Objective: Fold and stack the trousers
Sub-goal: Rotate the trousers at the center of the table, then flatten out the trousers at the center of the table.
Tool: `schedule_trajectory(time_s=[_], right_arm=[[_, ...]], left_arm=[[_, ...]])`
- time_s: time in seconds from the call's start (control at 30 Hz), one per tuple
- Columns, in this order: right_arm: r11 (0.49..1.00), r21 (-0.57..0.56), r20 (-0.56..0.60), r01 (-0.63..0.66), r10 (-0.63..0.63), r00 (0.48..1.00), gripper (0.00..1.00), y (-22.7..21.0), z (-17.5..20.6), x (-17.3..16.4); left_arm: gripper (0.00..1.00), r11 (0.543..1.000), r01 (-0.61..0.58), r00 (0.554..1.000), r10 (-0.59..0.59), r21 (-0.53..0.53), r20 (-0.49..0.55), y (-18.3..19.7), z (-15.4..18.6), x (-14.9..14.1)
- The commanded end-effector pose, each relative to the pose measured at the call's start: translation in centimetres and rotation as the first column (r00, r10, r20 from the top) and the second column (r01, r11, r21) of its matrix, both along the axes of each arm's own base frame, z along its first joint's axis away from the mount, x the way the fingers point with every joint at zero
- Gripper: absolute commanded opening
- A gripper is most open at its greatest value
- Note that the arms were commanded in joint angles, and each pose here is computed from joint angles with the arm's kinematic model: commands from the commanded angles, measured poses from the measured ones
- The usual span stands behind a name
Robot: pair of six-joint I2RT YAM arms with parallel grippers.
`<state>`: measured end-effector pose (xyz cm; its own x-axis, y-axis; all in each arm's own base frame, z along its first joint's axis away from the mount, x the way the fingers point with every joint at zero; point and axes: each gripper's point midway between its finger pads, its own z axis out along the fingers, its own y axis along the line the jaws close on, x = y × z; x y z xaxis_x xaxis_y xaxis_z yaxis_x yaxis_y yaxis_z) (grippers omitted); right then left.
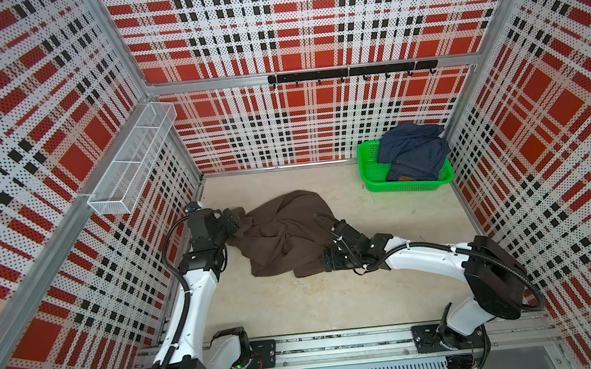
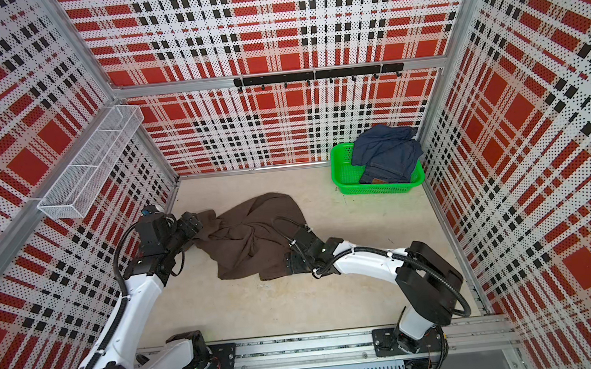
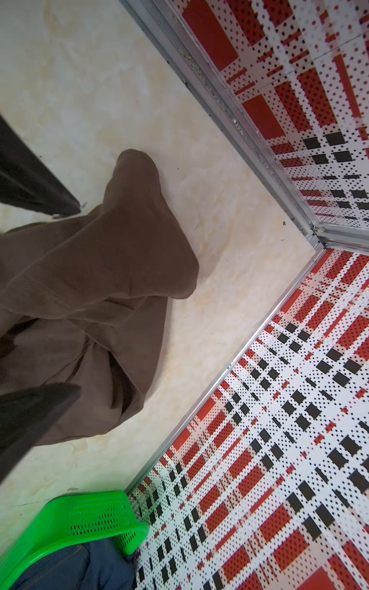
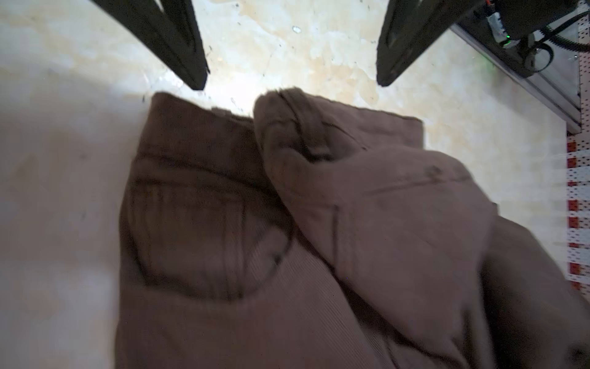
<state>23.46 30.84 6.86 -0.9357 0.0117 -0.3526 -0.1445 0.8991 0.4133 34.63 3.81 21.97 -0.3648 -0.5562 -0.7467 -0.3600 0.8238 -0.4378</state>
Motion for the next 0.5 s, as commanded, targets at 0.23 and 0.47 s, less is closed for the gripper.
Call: schedule_trajectory(time_s=[0.23,0.47], right_arm=[[0.982,0.180,0.102,-0.059,0.041,0.994,0.80,4.2,1.3,1.6],[0.990,0.103,0.117,-0.094,0.082,0.990,0.77,4.1,0.0,2.5]], left_arm=[[0.86,1.000,0.022,1.000,-0.022,0.011,0.018,-0.3,1.3,-0.8],[0.86,1.000,0.023,1.000,-0.024,0.018,0.021,-0.2,1.6,-0.9]])
